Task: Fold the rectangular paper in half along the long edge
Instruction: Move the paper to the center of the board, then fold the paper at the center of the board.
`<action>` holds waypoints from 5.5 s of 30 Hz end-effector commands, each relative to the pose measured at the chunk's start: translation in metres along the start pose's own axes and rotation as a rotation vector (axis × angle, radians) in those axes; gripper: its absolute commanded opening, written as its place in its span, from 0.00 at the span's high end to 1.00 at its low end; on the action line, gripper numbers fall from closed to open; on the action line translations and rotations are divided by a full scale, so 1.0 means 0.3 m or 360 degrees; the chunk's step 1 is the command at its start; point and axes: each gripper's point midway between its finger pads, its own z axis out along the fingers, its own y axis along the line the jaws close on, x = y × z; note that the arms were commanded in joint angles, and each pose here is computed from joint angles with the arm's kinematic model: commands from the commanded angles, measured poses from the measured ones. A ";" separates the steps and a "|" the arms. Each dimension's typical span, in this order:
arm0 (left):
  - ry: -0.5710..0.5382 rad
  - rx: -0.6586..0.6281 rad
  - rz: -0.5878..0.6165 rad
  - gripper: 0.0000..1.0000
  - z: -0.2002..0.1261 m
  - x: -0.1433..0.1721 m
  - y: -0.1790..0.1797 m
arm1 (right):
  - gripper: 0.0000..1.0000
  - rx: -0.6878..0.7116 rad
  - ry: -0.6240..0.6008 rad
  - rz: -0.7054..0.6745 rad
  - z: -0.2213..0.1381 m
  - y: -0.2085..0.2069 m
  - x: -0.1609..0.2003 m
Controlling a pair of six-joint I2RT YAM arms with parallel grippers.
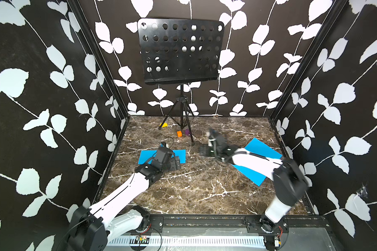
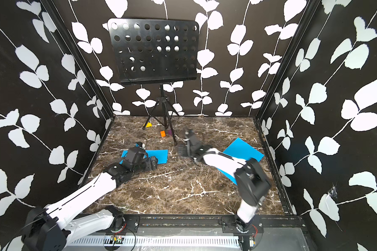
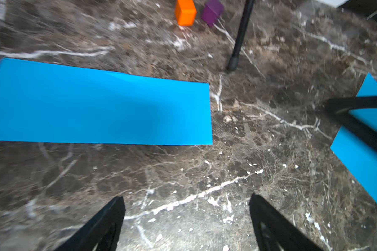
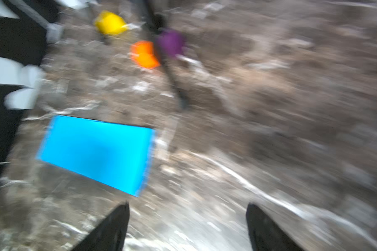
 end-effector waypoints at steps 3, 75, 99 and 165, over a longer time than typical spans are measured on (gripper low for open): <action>0.0003 0.0181 0.0078 0.07 0.070 -0.004 -0.153 | 0.08 0.0607 0.0075 0.0102 -0.107 -0.489 0.087; 0.1001 0.0056 0.0813 0.79 0.335 0.426 -0.423 | 0.30 0.0103 0.0596 0.0574 -0.110 -0.469 0.446; 0.1069 -0.0165 0.0550 0.80 0.330 0.519 -0.256 | 0.23 -0.0079 0.0586 0.0300 0.200 -0.506 0.080; 0.0652 0.0092 0.0285 0.25 0.228 0.254 -0.361 | 1.00 -0.0309 0.0606 0.0509 -0.061 -0.429 0.403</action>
